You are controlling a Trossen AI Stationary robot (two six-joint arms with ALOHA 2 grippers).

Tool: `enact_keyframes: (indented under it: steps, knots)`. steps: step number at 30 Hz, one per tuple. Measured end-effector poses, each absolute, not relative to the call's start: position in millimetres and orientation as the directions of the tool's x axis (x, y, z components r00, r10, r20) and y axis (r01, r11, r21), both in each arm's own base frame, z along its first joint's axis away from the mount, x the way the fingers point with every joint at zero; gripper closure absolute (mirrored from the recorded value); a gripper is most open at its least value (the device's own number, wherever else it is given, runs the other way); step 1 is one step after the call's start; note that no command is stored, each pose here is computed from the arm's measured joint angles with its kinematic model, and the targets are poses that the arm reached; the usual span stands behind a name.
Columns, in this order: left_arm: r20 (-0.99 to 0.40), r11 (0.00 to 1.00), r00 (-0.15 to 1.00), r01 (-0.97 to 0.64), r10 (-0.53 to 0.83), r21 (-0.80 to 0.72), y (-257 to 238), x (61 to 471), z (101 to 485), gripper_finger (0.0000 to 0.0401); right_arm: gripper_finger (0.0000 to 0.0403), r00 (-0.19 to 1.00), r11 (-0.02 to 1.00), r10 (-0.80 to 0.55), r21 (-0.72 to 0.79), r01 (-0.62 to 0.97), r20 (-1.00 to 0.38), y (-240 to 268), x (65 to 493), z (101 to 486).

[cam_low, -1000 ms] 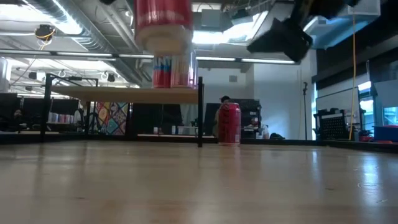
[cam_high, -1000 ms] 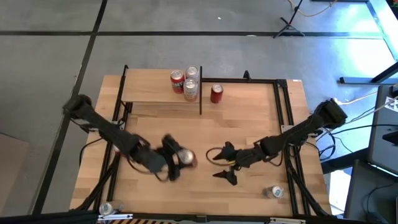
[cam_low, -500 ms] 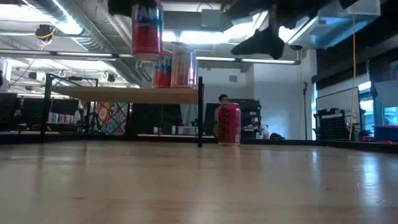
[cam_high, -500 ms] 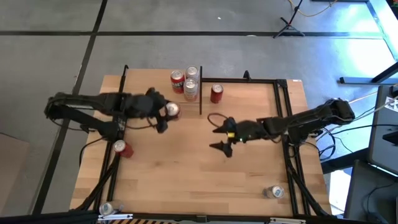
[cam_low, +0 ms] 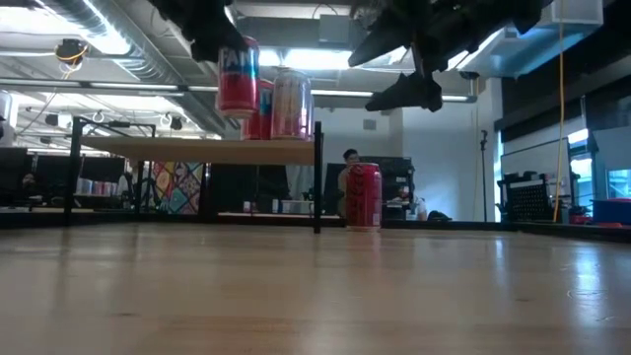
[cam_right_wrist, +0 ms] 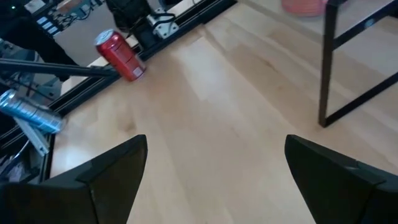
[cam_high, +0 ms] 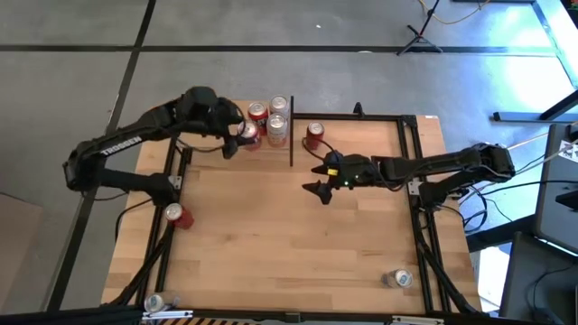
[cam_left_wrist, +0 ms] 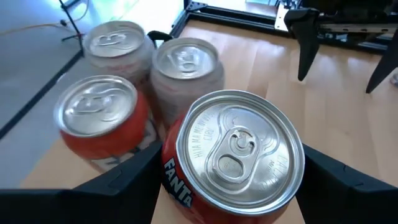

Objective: Place canned beverage on shelf
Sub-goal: Put the orange soda can on the shelf aligned with the other orange soda can

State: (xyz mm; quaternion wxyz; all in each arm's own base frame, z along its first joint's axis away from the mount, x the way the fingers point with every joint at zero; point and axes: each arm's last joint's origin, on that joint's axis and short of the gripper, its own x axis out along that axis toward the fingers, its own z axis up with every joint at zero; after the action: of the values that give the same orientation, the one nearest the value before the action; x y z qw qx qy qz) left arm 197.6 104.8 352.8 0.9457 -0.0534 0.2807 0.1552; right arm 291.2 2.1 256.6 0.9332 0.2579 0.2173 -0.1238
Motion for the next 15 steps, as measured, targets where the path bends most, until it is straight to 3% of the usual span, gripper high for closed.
enact_keyframes:
  steps: [15]
  knots:
    - [-0.595, 0.942, 0.774, -0.325, 0.216, -0.08, 144.4, 215.6, 326.9, 0.0122, 0.0036, 0.84, 0.828, -0.152, 0.396, 0.396, -0.521, -8.7, 288.1, 251.5]
